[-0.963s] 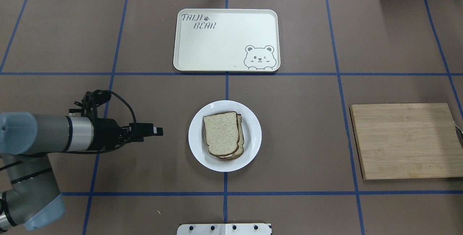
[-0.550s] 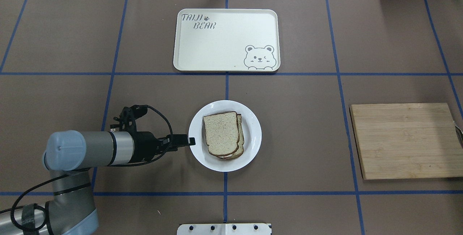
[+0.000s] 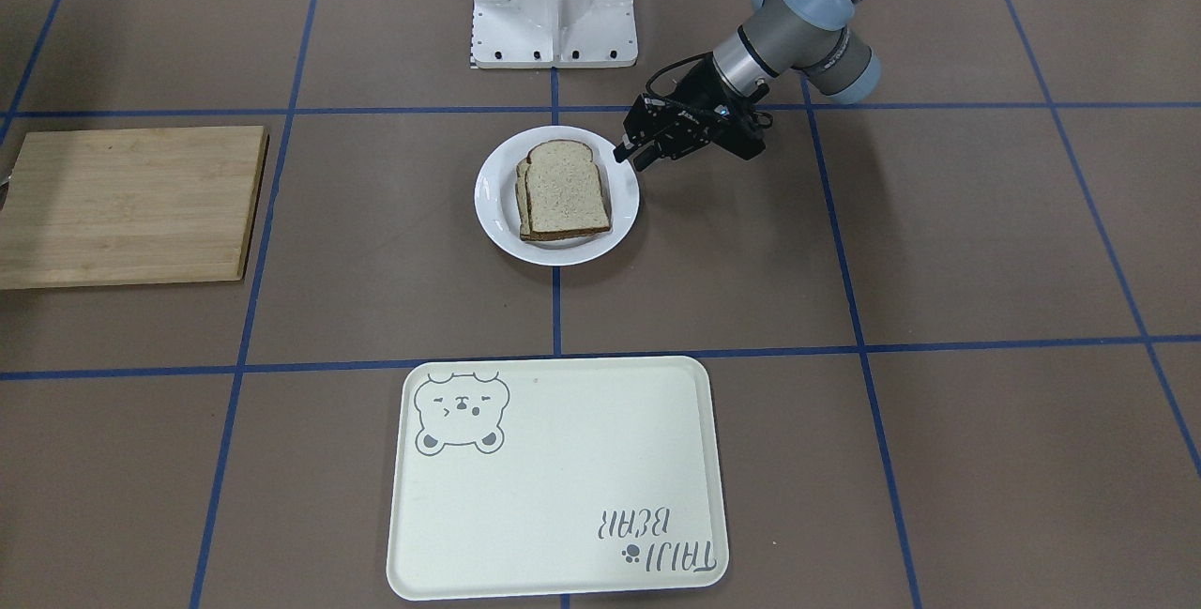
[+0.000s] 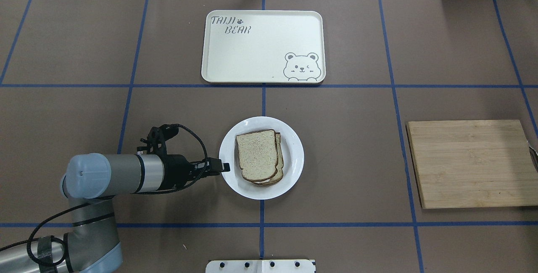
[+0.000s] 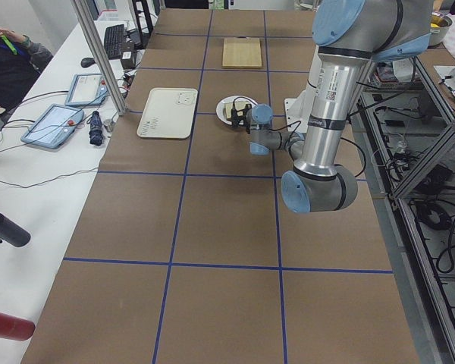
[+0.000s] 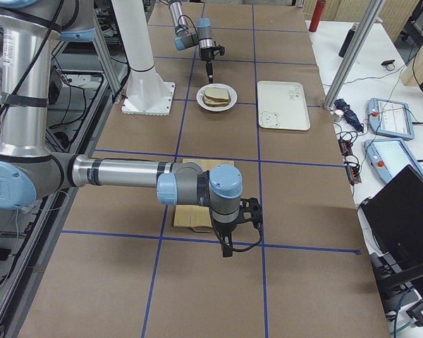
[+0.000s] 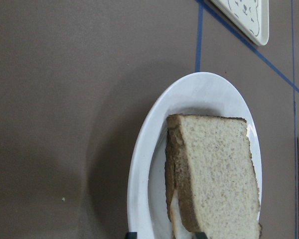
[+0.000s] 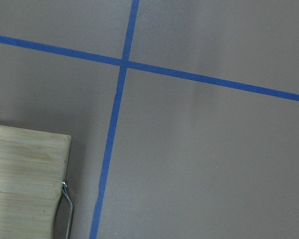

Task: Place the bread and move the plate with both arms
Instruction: 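Move the left gripper toward the plate rim nearest it, then grip the white plate rim with the left gripper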

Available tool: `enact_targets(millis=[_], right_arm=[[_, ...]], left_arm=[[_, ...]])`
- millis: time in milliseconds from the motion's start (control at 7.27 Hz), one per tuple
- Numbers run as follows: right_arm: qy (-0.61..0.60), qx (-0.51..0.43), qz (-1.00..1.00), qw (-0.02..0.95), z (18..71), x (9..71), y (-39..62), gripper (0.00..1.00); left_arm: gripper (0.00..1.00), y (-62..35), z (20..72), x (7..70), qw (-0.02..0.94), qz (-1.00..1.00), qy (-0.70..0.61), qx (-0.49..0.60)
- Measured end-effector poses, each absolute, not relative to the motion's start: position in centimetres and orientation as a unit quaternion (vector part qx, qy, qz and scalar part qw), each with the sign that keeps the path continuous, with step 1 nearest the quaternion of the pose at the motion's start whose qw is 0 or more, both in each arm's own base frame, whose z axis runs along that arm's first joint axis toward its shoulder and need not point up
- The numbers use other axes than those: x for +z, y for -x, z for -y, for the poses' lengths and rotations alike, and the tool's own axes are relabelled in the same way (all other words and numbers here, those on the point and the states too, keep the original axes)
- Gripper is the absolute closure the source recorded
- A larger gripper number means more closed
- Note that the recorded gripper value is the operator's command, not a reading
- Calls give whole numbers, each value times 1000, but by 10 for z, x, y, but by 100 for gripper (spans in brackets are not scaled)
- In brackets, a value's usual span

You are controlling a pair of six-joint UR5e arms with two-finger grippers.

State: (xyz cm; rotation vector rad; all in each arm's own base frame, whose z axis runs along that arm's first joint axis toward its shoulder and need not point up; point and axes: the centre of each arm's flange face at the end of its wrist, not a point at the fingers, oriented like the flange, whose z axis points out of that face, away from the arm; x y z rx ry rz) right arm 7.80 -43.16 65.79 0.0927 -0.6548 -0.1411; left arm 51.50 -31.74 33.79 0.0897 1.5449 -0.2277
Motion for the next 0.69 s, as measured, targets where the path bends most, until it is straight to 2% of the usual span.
enact_targets(millis=[550,688], right_arm=[[-46,-70,320,944,431,659,-78,0],[-46,-70,320,944,431,659,-78,0]], left_arm=[[58,-523,321,343,710,-694,-32,-115],[66,-530,324,341,708,-695,-26,-121]])
